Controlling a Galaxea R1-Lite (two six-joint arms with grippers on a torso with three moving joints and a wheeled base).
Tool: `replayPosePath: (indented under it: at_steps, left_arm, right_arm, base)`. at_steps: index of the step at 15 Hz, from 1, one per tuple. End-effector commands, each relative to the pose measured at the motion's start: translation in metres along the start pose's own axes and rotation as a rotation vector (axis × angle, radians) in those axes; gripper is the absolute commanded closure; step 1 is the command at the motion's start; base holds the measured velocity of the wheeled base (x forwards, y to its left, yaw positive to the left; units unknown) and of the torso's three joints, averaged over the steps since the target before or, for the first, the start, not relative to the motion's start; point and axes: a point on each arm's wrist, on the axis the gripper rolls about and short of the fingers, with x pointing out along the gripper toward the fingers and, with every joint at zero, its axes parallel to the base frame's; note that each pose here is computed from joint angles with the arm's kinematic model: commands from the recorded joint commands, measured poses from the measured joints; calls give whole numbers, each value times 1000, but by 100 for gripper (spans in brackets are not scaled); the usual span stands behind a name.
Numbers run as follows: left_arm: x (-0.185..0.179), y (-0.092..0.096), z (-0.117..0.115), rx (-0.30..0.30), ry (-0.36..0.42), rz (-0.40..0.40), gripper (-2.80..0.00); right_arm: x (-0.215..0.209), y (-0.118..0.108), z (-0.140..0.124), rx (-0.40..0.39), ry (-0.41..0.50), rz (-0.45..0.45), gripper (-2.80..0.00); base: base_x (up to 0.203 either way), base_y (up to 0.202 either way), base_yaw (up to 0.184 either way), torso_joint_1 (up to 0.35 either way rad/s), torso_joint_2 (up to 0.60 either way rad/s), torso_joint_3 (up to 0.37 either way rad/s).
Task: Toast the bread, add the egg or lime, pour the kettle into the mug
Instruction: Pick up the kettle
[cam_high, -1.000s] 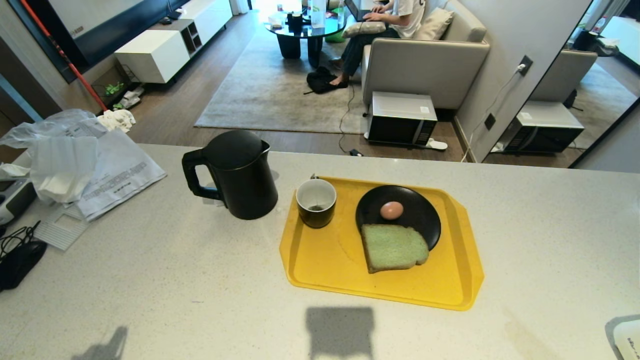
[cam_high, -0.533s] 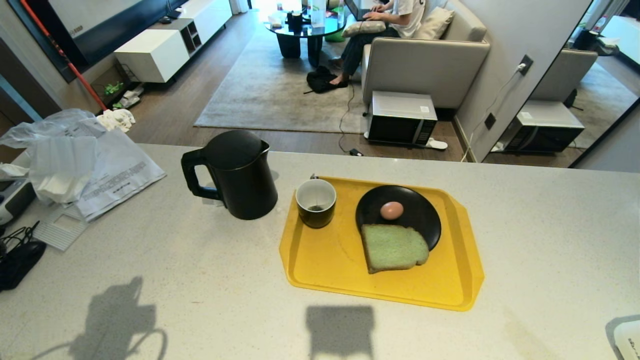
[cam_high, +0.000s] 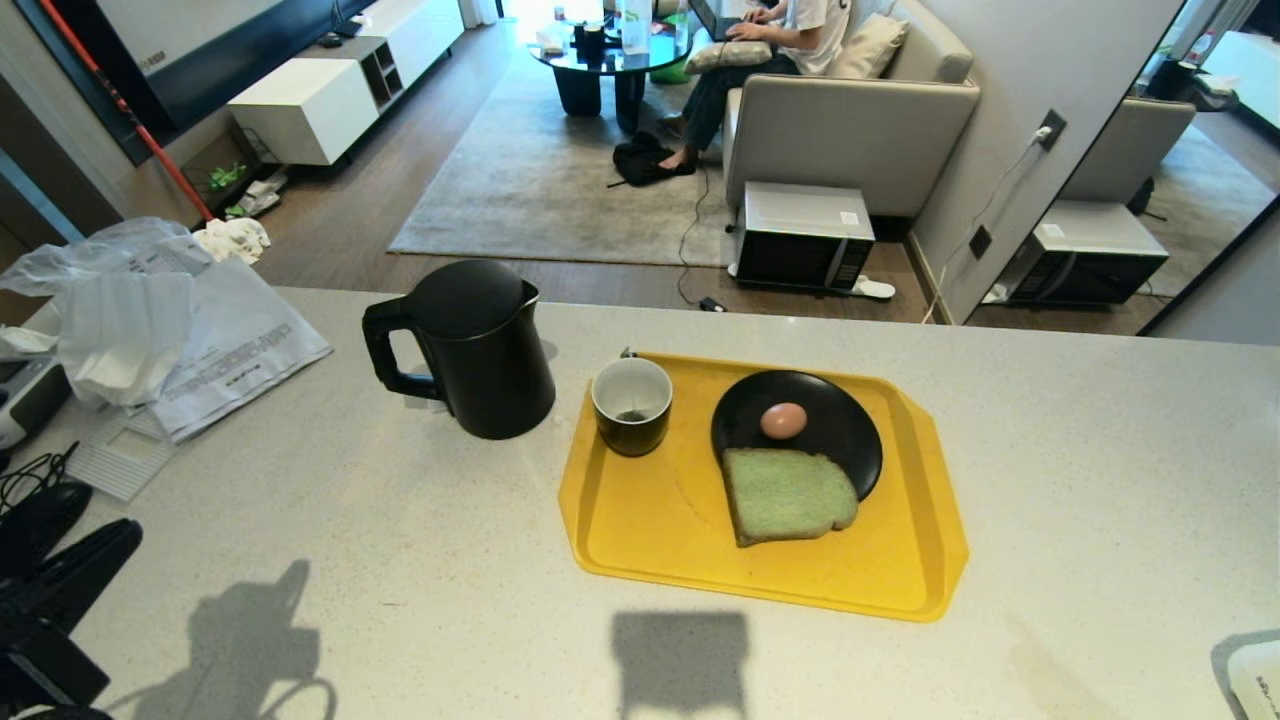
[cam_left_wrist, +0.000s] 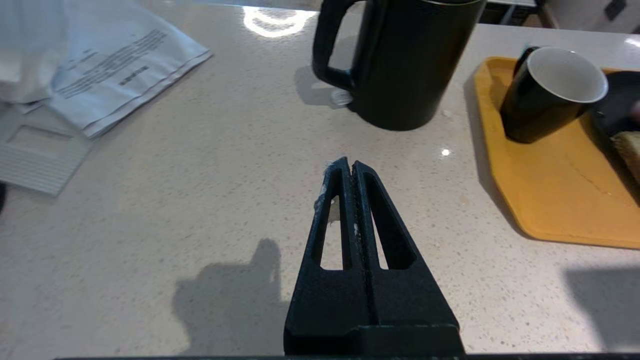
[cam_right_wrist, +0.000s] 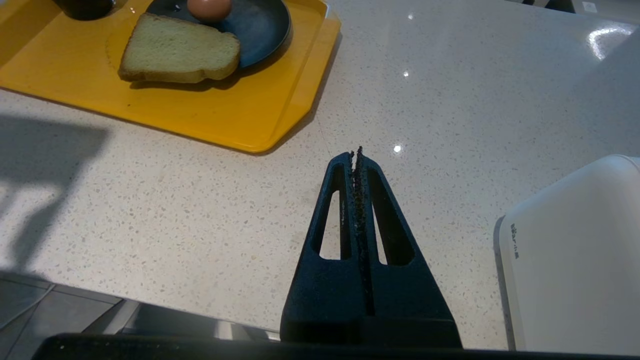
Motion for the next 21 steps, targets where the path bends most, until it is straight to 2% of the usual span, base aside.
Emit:
replayPosePath:
  at_steps: [1, 5, 10, 14, 16, 18, 21]
  left_arm:
    - [10, 5, -11, -24, 43, -4, 0]
    - [26, 18, -14, -33, 45, 43, 0]
    - [56, 36, -23, -53, 75, 48, 0]
    - [94, 66, -22, -46, 74, 3, 0]
    - [108, 74, -31, -32, 105, -29, 0]
    - [124, 77, -42, 21, 138, -65, 0]
    - [149, 66, -43, 71, 127, -146, 0]
  right_arm:
    - [0, 0, 0, -1, 0, 1, 0]
    - [0, 0, 0, -1, 1, 2, 0]
    - [0, 0, 0, -1, 2, 2, 0]
    - [0, 0, 0, -1, 2, 2, 0]
    - [0, 0, 0, -1, 1, 2, 0]
    - [0, 0, 0, -1, 1, 2, 0]
    - [0, 0, 0, -1, 1, 2, 0]
  base:
    - [0, 0, 0, 0, 0, 0]
    - [0, 0, 0, 0, 0, 0]
    - [0, 0, 0, 0, 0, 0]
    - [0, 0, 0, 0, 0, 0]
    - [0, 0, 0, 0, 0, 0]
    - [0, 0, 0, 0, 0, 0]
    - [0, 0, 0, 0, 0, 0]
